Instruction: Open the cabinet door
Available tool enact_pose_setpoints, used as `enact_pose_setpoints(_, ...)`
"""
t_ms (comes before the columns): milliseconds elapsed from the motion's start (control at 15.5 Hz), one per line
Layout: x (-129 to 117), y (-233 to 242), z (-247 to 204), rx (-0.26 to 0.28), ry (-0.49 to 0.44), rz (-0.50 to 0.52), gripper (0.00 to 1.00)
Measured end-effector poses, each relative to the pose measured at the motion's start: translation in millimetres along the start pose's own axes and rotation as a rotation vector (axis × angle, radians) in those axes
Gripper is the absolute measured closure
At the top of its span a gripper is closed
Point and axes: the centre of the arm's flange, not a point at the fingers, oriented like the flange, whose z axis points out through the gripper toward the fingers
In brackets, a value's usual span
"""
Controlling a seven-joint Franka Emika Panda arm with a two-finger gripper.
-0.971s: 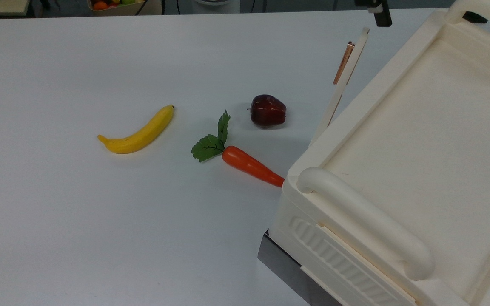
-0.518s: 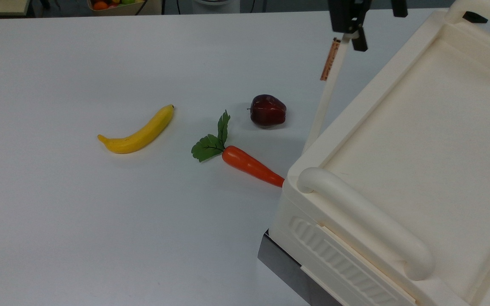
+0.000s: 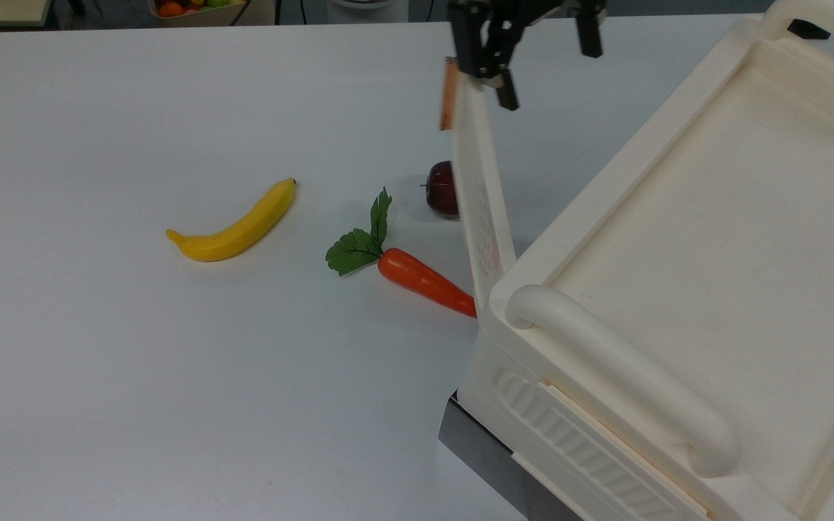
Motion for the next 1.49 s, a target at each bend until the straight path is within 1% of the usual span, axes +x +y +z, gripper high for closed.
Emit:
enact_pose_setpoints(194, -14, 28, -13, -0.036, -0.037, 0.04, 0.0)
enact_pose_setpoints(582, -38, 67, -24, -0.066, -0.109, 0.102, 0.0)
enact_pose_setpoints(712, -47, 75, -24, -0.081, -0.156, 0.11, 0.0)
enact_pose_setpoints(906, -61, 80, -20, -0.089, -0.254, 0.127, 0.0)
enact_pose_setpoints(1035, -72, 87, -20, -0.101, -0.31, 0.183, 0.0)
enact_pose_setpoints(1230, -91, 105, -23, -0.106, -0.376, 0.266, 0.0)
enact_pose_setpoints(1359, -103, 115, -25, -0.136, -0.432, 0.309, 0.0)
enact_pose_setpoints(1488, -113, 121, -22, -0.169, -0.466, 0.371, 0.0)
